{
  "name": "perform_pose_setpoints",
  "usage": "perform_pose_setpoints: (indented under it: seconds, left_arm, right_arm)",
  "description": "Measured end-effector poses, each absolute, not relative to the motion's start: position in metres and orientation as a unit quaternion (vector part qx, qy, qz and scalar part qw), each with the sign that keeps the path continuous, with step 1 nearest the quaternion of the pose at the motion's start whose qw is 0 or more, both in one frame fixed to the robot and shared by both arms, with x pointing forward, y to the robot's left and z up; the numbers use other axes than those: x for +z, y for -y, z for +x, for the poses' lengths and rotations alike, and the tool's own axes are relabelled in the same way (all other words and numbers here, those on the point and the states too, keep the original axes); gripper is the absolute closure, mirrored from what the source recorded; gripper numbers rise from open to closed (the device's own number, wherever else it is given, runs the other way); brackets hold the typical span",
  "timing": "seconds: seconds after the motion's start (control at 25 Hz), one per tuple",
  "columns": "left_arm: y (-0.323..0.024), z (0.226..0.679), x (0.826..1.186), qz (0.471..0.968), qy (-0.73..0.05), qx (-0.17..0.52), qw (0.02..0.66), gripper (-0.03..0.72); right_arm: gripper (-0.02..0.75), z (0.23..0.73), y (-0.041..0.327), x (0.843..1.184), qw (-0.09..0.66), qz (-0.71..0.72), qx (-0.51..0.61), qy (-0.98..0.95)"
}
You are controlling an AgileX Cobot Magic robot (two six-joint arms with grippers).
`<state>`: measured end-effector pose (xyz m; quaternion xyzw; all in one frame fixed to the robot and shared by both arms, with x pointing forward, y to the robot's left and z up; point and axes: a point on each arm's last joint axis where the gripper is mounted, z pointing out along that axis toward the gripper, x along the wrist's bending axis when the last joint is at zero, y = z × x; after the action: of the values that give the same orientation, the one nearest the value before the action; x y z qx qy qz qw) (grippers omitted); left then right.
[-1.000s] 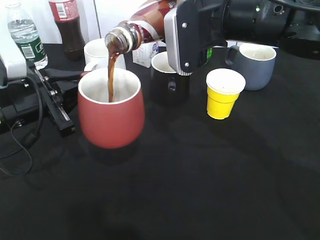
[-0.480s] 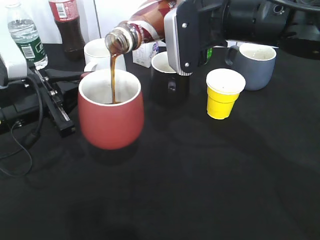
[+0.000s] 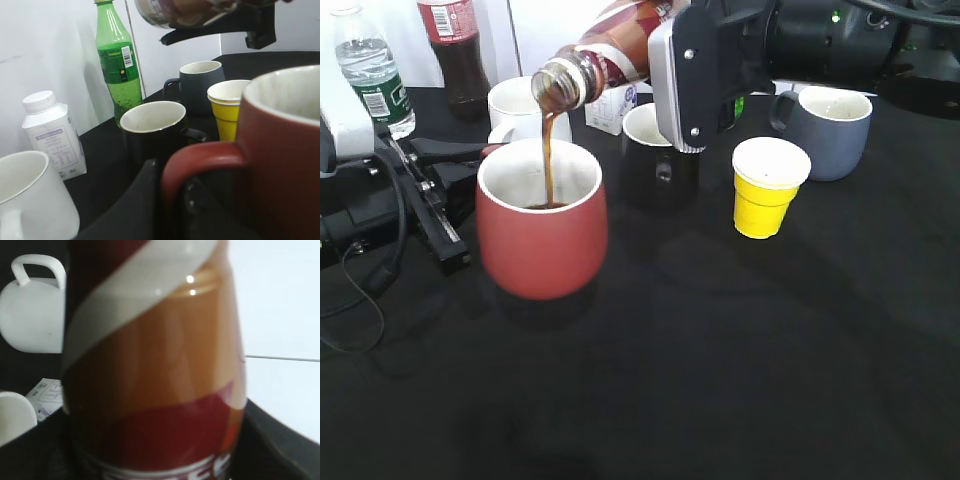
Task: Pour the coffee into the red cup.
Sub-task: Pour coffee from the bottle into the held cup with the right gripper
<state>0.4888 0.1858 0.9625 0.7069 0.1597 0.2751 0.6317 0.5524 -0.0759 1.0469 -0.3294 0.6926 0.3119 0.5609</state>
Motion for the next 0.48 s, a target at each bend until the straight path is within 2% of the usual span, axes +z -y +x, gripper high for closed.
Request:
perform_pose_setpoints:
  seconds: [0.48]
  left_arm:
    - [-0.1859, 0.4888, 0.9624, 0.707, -0.160, 0.275, 0.631, 0.631]
  right_arm:
    - [0.203, 0.5524, 0.0759, 1.0469, 0.563, -0.334, 0.308, -0.690]
